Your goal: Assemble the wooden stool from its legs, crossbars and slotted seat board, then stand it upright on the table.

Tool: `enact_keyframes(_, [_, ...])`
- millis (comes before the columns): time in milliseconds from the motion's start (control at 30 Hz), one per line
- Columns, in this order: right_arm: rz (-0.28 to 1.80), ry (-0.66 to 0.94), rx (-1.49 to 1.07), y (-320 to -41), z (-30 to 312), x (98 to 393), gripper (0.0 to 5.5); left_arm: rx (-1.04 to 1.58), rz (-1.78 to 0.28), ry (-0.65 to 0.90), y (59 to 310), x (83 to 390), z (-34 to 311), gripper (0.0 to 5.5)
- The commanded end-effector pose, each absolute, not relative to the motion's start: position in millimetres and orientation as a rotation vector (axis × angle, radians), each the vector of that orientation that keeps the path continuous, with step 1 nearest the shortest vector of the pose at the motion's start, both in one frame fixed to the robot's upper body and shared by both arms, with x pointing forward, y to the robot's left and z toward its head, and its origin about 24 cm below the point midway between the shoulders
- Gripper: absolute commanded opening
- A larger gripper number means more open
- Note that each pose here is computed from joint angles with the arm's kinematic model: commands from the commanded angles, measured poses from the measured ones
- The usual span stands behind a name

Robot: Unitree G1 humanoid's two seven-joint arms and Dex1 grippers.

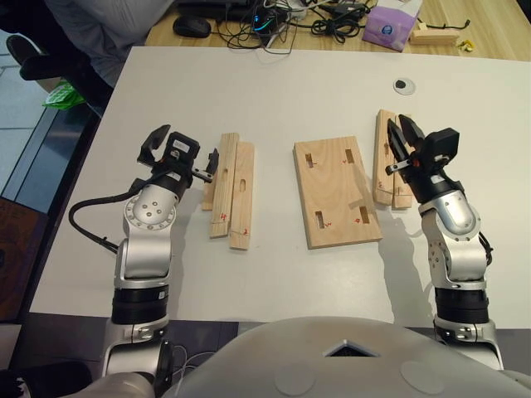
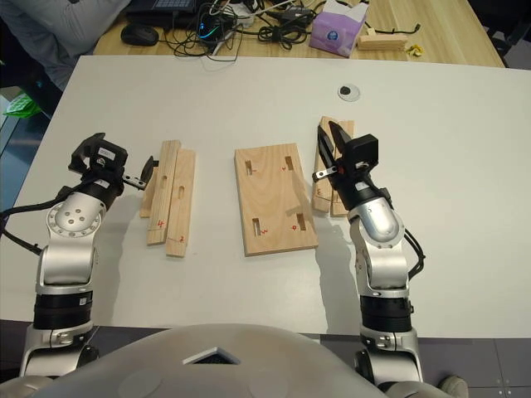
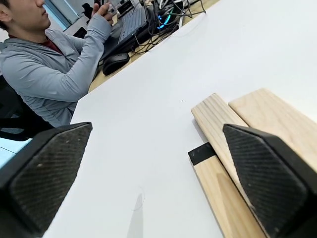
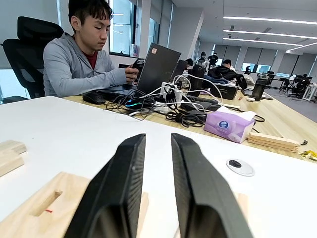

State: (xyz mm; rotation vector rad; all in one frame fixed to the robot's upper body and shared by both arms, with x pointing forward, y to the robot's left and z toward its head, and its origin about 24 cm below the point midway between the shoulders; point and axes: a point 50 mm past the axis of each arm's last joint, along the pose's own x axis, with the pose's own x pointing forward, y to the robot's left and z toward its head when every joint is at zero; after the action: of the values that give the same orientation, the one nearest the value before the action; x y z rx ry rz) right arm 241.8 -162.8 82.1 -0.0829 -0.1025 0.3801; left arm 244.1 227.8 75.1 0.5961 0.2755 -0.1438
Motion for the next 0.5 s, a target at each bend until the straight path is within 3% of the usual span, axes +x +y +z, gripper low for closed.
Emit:
enact_keyframes(33, [0.527,-0.062,0.005,-141,80,233,0.94,0.583,-0.168,0.315,226,242,71,4.93])
enact_keyframes(167, [0.612,-0.036,0.065,-127,79,227,0.94,0.547,-0.189,0.346,225,244,68,4.93])
enact_keyframes(333, [0.564,-0.052,0.045,-132,79,230,0.94,0.58,-0.224,0.43,230,236,56,4.93])
enact_keyframes(433, [0.546,-0.06,0.033,-135,80,232,0.89,0.588,-0.204,0.44,233,235,55,5.38])
enact_keyframes(500, [0.541,-0.061,0.03,-135,79,231,0.89,0.606,-0.195,0.445,235,235,55,5.38])
